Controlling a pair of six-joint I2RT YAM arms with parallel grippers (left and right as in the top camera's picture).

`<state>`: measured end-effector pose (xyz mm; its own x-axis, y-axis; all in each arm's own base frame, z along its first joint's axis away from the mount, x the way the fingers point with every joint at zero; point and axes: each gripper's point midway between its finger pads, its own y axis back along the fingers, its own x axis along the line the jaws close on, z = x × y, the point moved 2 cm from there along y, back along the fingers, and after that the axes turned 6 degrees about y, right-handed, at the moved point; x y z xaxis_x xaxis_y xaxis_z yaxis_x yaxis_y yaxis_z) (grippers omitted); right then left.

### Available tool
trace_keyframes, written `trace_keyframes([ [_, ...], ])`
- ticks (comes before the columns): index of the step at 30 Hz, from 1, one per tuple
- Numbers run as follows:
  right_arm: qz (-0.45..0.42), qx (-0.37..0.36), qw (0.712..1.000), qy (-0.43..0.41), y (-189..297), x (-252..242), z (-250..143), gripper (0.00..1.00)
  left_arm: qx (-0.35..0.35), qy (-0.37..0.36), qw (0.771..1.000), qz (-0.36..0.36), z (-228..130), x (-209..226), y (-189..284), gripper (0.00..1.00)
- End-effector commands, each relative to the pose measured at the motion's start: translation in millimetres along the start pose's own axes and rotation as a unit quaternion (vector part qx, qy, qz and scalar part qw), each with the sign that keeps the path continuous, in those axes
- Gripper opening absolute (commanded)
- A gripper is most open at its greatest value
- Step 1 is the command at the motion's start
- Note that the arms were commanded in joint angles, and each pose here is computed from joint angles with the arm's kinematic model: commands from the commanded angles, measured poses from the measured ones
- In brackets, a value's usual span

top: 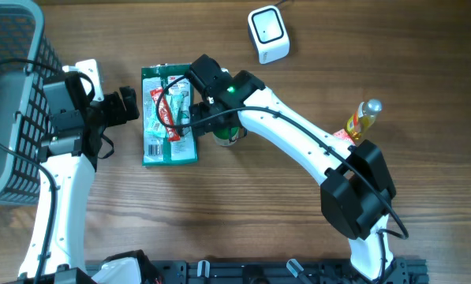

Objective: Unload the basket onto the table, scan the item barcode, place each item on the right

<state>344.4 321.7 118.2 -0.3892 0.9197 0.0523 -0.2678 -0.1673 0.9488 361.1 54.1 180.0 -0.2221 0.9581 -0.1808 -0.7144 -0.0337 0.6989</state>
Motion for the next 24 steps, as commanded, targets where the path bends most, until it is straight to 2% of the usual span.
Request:
trace_keyframes([
  [1,-0.015,0.018,1.0,-0.013,-20.3,-8.0,-9.8,0.95,-0.003,-0.003,1.0,-0.001,3.3,0.5,0.4,1.0],
  [3,-0.02,0.017,1.0,-0.012,-26.9,-10.2,-12.8,0.9,-0.003,-0.003,1.0,-0.001,3.3,0.5,0.4,1.0],
  [10,-0.039,0.017,0.999,-0.011,-54.7,-20.3,-29.4,0.89,-0.003,-0.003,1.0,-0.001,3.3,0.5,0.4,1.0],
  [11,-0.059,0.017,0.998,-0.012,-56.1,-27.7,-31.7,0.76,-0.003,-0.003,1.0,-0.001,3.3,0.5,0.4,1.0],
  [12,-0.078,0.017,0.996,-0.029,-52.6,-33.9,-32.9,0.73,-0.003,-0.003,1.0,-0.001,3.3,0.5,0.4,1.0],
  [17,-0.076,-0.002,0.996,-0.04,-18.5,-38.6,-27.6,0.74,-0.003,-0.003,1.0,-0.001,3.3,0.5,0.4,1.0],
  [24,-0.045,0.034,0.997,-0.06,-20.3,-45.3,-37.2,0.74,-0.003,-0.003,1.0,-0.001,3.3,0.5,0.4,1.0],
])
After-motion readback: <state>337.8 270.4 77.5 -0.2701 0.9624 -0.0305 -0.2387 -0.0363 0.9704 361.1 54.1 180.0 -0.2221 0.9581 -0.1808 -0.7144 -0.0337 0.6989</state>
